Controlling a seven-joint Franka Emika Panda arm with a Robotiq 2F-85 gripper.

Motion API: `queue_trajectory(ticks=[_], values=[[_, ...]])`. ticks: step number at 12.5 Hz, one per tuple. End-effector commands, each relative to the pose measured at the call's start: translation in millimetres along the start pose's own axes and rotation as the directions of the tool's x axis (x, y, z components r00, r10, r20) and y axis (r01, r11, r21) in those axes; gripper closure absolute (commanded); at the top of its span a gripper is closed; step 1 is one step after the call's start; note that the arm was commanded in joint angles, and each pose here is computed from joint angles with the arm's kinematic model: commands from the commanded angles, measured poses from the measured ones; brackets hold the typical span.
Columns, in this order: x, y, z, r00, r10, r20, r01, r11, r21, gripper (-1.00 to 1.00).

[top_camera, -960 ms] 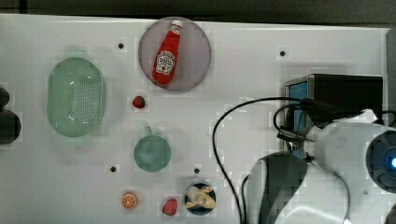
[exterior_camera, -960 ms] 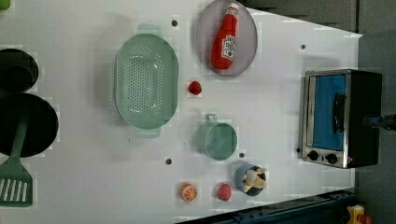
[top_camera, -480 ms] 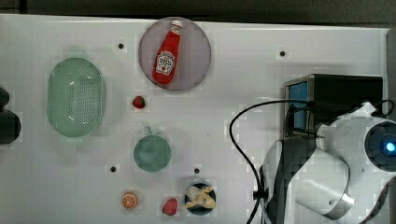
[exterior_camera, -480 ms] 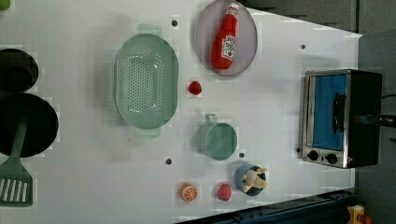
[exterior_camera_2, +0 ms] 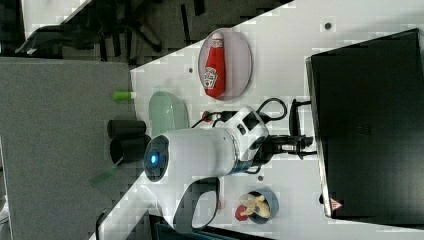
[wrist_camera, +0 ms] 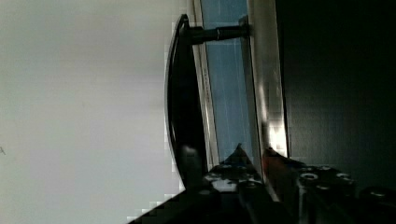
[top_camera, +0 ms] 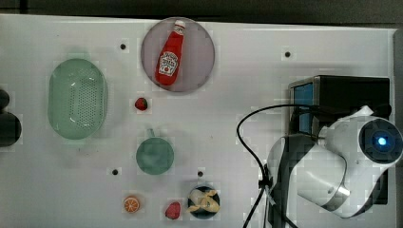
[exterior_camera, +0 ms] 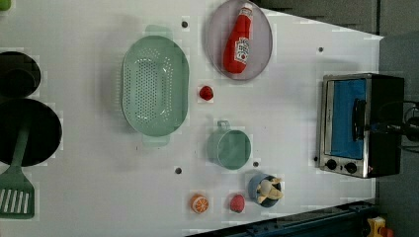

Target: Flap open oven.

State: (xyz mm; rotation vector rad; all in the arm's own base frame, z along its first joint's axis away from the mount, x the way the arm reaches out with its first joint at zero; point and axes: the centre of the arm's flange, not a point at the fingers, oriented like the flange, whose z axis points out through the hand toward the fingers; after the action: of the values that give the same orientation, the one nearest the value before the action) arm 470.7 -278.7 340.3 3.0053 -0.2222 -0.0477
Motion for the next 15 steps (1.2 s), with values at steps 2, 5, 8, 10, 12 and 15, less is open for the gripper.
queue_trajectory(ticks=[2, 5, 8, 10, 12, 15], values=[[15, -19, 15, 0.998, -0.063, 0.000, 0.063, 0.998, 0.000, 0.65], [18, -27, 21, 0.997, -0.080, 0.007, 0.080, 0.997, -0.005, 0.65], [23, -58, 27, 0.988, -0.153, 0.031, 0.154, 0.988, -0.024, 0.65], [26, -85, 32, 0.985, -0.167, 0.050, 0.170, 0.984, -0.054, 0.65], [25, -111, 40, 0.988, -0.137, 0.073, 0.145, 0.983, -0.111, 0.65], [23, -151, 49, 0.990, -0.118, 0.081, 0.133, 0.968, -0.213, 0.65]])
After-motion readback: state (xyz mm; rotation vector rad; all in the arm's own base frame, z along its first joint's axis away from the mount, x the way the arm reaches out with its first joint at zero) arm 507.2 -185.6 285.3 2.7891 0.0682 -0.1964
